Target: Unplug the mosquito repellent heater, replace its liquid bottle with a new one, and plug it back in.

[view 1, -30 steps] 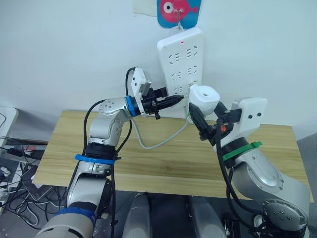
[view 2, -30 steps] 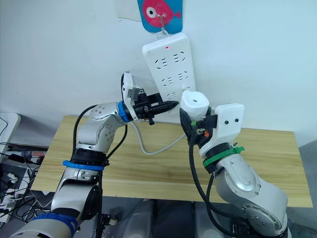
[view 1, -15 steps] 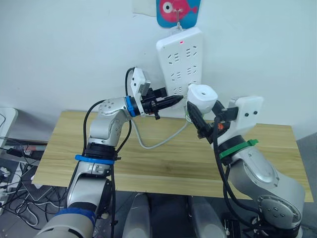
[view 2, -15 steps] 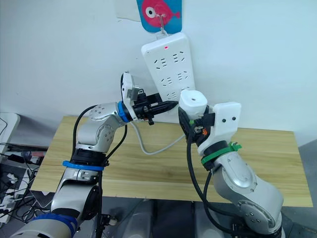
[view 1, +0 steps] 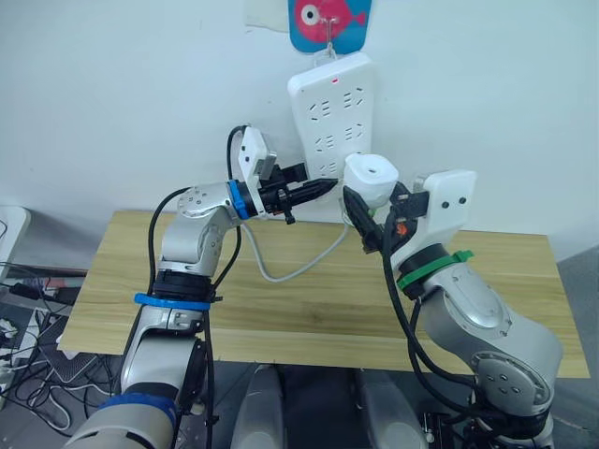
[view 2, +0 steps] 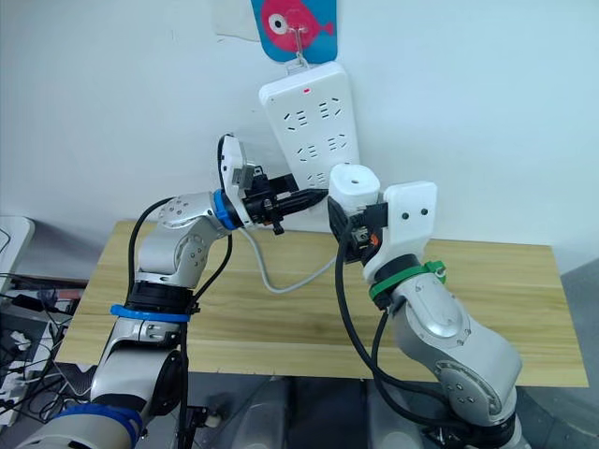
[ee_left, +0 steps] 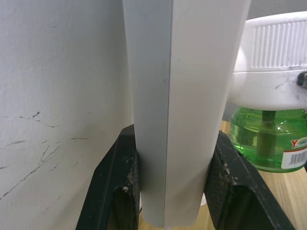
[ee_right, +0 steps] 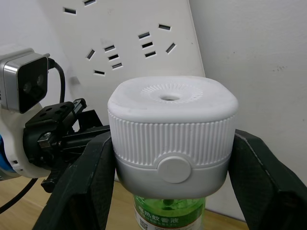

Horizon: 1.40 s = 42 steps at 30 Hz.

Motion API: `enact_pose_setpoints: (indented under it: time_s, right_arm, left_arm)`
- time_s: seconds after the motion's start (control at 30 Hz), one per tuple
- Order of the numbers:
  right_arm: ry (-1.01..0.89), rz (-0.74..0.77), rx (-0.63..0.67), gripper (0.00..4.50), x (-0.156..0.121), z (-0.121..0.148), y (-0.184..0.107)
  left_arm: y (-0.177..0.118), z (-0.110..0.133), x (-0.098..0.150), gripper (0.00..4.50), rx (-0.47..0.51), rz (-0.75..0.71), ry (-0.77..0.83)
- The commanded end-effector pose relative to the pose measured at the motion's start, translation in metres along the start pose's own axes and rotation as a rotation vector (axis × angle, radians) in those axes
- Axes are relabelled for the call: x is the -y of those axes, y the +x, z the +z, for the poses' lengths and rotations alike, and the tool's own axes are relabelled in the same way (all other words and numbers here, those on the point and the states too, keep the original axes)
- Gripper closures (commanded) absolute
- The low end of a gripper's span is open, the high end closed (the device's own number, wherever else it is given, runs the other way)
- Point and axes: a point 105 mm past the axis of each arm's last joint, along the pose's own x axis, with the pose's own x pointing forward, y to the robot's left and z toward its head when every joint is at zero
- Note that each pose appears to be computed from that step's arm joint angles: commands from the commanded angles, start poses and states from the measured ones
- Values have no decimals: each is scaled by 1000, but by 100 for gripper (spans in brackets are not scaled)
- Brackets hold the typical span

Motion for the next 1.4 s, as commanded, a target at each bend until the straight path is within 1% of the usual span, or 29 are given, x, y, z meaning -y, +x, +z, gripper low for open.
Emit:
enact_pose_setpoints:
  time_s: [0.03,0.23,0.5,0.73,0.83,1.03,1.1,1.17,1.2,1.3,1.4]
  right_arm:
    - [-28,-58,43,157,9,7,10]
    - [-58,-59,37,157,10,-2,17]
    - [-95,-44,46,157,13,-3,21]
    - [-271,10,50,157,9,0,21]
    - [-277,6,51,157,10,-1,21]
    - [-225,-15,69,157,12,3,21]
    - [-207,-17,75,83,12,4,21]
    - [-194,-9,79,19,11,5,19]
    - [-191,-6,80,3,11,5,17]
    - [-184,12,79,3,10,5,6]
    - [-193,58,66,3,3,5,-11]
  left_arm:
    - [18,20,32,319,75,-175,50]
    - [16,22,37,319,82,-192,41]
    - [13,22,40,319,80,-195,39]
    - [12,21,39,319,74,-186,45]
    - [12,19,39,319,67,-187,58]
    - [13,18,38,319,68,-181,54]
    - [13,18,37,319,68,-176,54]
    - [13,17,35,319,64,-170,52]
    - [13,17,35,319,63,-168,52]
    - [12,12,34,319,43,-172,73]
    - [12,11,32,319,45,-162,63]
